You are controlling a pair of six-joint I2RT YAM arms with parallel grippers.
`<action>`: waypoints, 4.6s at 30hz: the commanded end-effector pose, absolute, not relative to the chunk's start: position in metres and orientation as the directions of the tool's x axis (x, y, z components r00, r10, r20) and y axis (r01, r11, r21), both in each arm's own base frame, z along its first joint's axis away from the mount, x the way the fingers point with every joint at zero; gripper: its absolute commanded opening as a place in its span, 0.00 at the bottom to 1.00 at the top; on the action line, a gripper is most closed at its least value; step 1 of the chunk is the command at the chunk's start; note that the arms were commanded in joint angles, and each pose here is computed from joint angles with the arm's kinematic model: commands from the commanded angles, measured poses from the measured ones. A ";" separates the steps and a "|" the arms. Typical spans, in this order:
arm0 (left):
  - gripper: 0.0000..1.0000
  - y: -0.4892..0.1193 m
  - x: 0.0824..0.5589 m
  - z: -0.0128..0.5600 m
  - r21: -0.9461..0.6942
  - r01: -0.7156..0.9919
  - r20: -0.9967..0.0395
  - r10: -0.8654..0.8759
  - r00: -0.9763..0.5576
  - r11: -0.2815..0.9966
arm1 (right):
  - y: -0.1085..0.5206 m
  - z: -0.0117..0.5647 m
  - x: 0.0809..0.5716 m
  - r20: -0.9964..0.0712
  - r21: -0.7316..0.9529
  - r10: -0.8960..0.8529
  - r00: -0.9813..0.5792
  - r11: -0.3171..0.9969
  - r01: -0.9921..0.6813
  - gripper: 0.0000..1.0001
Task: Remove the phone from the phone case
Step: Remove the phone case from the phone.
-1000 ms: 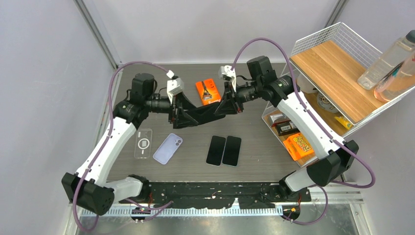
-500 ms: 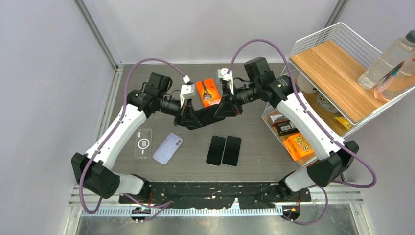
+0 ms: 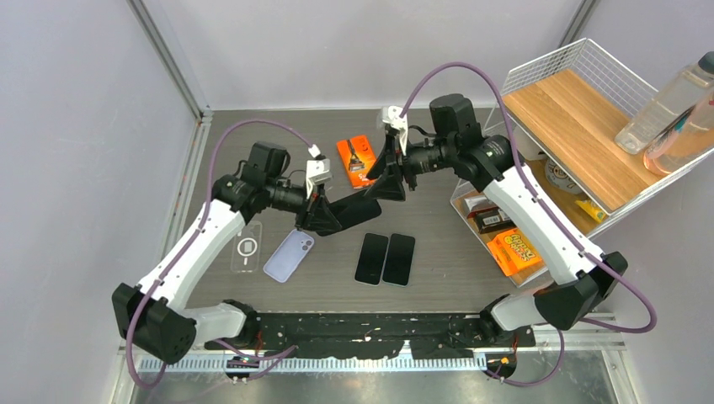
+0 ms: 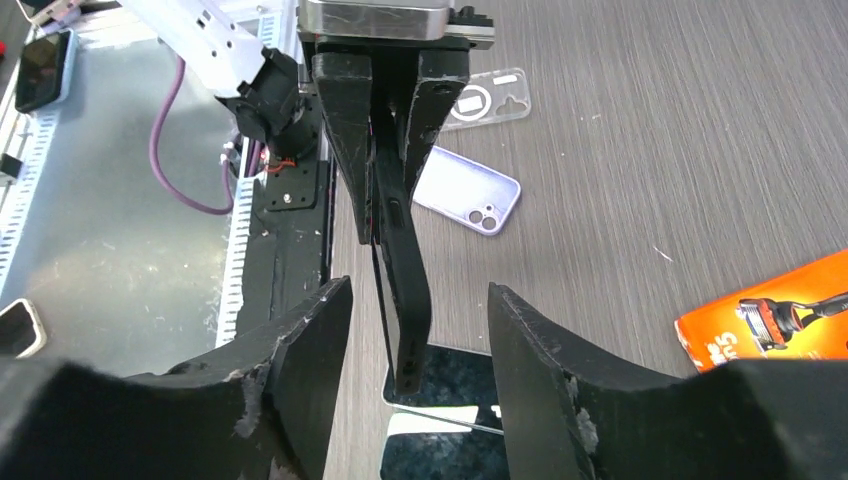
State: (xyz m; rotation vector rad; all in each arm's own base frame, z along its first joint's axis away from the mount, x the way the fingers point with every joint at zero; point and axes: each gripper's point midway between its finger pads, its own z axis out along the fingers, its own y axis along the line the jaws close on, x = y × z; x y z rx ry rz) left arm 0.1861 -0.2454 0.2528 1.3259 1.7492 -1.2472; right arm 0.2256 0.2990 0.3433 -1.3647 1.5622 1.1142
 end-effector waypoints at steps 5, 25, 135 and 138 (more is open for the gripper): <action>0.00 -0.250 0.190 0.291 -0.172 0.984 -0.953 0.243 -0.180 0.054 | 0.310 0.354 0.224 -0.951 0.211 -0.234 -0.202 -0.012 -0.977 0.58; 0.00 -0.240 0.192 0.265 0.142 0.988 -0.887 0.451 0.100 0.059 | 0.325 0.345 0.204 -0.878 0.475 -0.196 -0.436 -0.249 -0.844 0.05; 0.00 -0.230 0.164 0.328 -0.177 0.983 -0.973 0.138 -0.183 0.056 | 0.323 0.339 0.191 -0.945 0.216 -0.276 -0.172 -0.137 -0.967 0.53; 0.00 -0.230 0.162 0.328 -0.181 0.983 -0.973 0.137 -0.185 0.043 | 0.324 0.337 0.183 -0.944 0.199 -0.297 -0.144 -0.166 -0.966 0.35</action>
